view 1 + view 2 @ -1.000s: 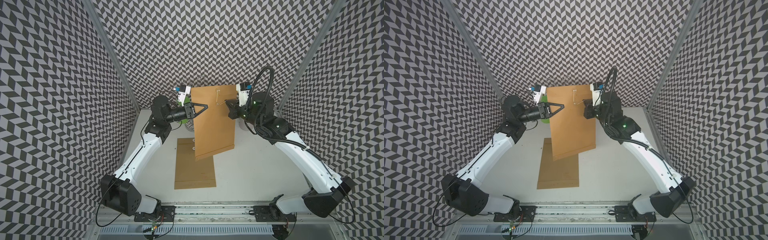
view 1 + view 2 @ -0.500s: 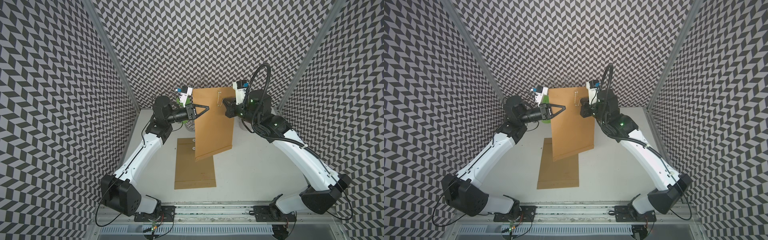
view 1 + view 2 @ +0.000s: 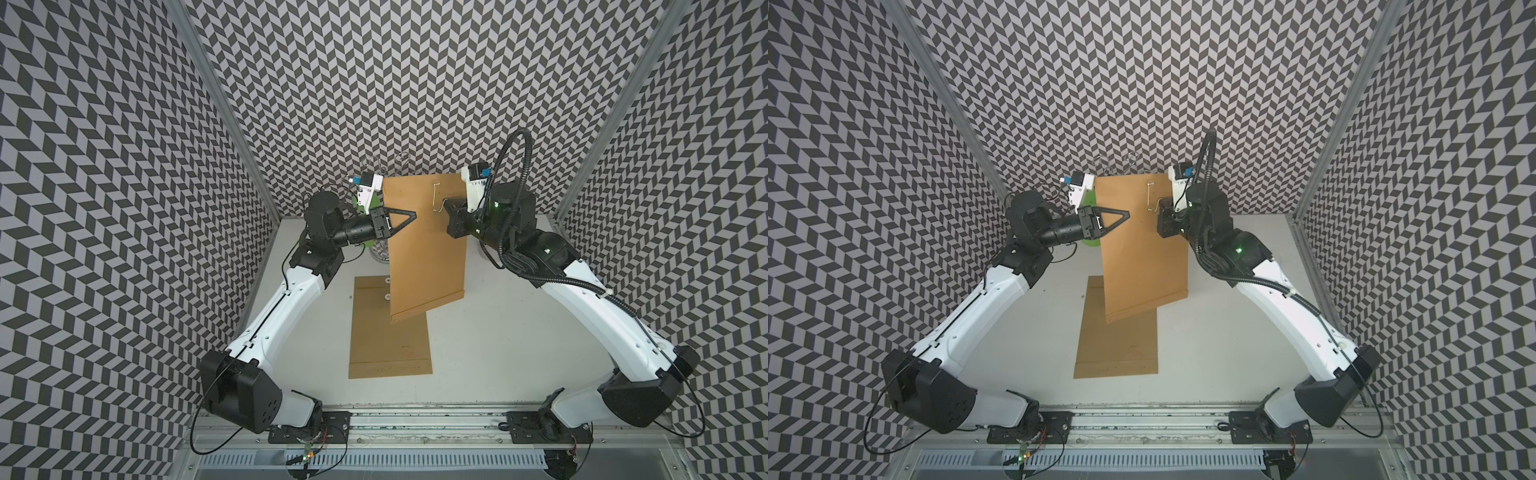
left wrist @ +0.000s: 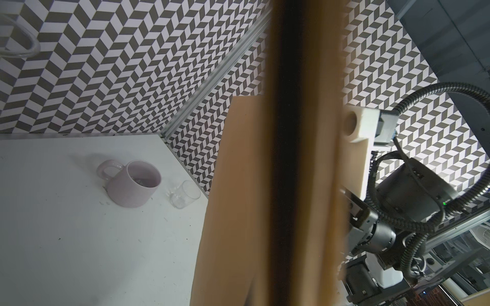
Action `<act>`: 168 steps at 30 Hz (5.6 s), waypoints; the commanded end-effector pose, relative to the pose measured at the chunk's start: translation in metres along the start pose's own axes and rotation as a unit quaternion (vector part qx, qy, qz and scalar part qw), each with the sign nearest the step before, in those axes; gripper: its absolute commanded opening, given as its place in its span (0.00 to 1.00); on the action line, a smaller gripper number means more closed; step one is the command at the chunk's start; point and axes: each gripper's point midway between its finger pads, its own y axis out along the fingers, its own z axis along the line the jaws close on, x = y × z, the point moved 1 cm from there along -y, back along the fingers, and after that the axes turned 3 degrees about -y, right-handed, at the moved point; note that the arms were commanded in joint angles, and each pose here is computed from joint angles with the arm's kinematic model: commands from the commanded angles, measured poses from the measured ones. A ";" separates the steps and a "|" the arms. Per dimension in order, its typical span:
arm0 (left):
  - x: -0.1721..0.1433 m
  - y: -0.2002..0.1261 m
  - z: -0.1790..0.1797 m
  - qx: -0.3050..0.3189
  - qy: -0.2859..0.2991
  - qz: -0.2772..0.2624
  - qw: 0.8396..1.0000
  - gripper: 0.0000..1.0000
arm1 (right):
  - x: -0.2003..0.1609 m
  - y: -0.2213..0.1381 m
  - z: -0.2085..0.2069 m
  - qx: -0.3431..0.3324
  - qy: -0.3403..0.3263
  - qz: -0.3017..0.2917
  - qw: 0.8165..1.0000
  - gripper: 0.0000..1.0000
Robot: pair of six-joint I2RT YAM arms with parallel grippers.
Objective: Close the mouth of the file bag
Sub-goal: Close the file bag, then place the file bag at the center of the board, then pick up the file bag from the center of the board.
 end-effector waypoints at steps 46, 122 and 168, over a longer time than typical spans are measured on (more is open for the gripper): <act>-0.159 0.128 0.103 0.018 -0.117 0.045 0.992 0.01 | 0.013 -0.060 -0.142 -0.147 0.104 -0.055 0.982 0.65; -0.143 -0.123 0.231 0.362 -0.097 -0.038 0.926 0.53 | -0.338 0.137 -0.005 0.057 0.581 0.261 0.769 0.46; -0.260 -0.155 0.309 0.436 -0.243 0.000 0.866 0.44 | -0.370 0.187 -0.043 -0.012 0.668 0.154 0.728 0.35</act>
